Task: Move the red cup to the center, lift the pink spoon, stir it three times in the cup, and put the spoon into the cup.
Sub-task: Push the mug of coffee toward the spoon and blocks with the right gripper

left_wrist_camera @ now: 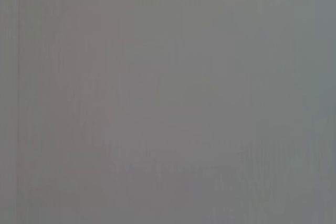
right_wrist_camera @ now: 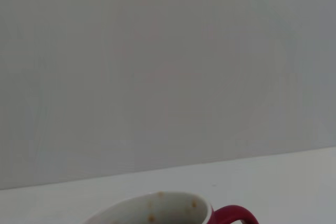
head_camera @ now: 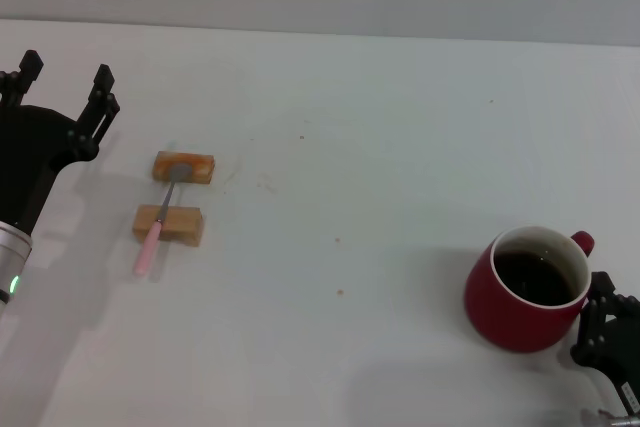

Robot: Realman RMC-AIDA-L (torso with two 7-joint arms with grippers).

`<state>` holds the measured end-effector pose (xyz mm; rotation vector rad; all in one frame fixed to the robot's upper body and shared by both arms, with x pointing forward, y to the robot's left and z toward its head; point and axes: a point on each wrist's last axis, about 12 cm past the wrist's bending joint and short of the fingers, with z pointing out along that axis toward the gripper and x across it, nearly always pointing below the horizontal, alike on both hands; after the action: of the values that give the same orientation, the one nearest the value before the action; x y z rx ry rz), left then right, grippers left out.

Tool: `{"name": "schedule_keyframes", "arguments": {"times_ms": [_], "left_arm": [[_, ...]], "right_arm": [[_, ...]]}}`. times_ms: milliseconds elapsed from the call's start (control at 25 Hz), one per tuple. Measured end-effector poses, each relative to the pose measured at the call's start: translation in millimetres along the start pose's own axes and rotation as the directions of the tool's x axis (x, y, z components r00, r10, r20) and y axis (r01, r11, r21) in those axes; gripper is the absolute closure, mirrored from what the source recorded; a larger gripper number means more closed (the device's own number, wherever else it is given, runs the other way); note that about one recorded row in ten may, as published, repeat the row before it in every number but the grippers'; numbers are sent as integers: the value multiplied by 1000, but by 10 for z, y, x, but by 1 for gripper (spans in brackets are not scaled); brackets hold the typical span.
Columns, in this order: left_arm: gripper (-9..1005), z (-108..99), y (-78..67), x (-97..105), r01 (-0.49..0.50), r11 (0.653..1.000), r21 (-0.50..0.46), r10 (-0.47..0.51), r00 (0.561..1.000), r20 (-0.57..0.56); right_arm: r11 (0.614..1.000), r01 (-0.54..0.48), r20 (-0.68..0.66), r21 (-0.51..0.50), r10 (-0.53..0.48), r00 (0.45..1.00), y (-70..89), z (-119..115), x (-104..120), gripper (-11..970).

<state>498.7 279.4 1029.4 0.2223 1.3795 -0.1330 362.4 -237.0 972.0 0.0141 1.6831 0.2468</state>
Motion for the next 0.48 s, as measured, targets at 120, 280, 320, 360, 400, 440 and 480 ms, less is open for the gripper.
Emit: {"name": "schedule_keyframes", "arguments": {"times_ms": [120, 280, 320, 360, 400, 440, 480], "left_arm": [[219, -1, 1, 1, 0, 1000, 0, 0, 1000, -1], [219, -2, 2, 3, -1, 1000, 0, 1, 1000, -2], [219, -2, 2, 3, -1, 1000, 0, 1, 1000, -2], [219, -2, 2, 4, -1, 1000, 0, 1, 1000, -3], [219, -3, 3, 4, -1, 1000, 0, 1, 1000, -3], [219, -4, 4, 5, -1, 1000, -1, 1, 1000, -3], [219, -5, 4, 6, -1, 1000, -1, 1, 1000, -4]], "right_arm": [[1000, 0, -2, -8, 0, 1000, 5, 32, -3, 959], [1000, 2, 2, -19, -2, 1000, 16, 77, -16, 959], [1000, 2, 2, -19, -2, 1000, 16, 77, -16, 959], [1000, 2, 1, -23, -2, 1000, 18, 90, -17, 959], [1000, 3, 0, -25, -3, 1000, 21, 100, -18, 959], [1000, 3, -2, -28, -3, 1000, 24, 112, -18, 959], [999, 4, -4, -32, -4, 1000, 28, 128, -19, 959]]}}
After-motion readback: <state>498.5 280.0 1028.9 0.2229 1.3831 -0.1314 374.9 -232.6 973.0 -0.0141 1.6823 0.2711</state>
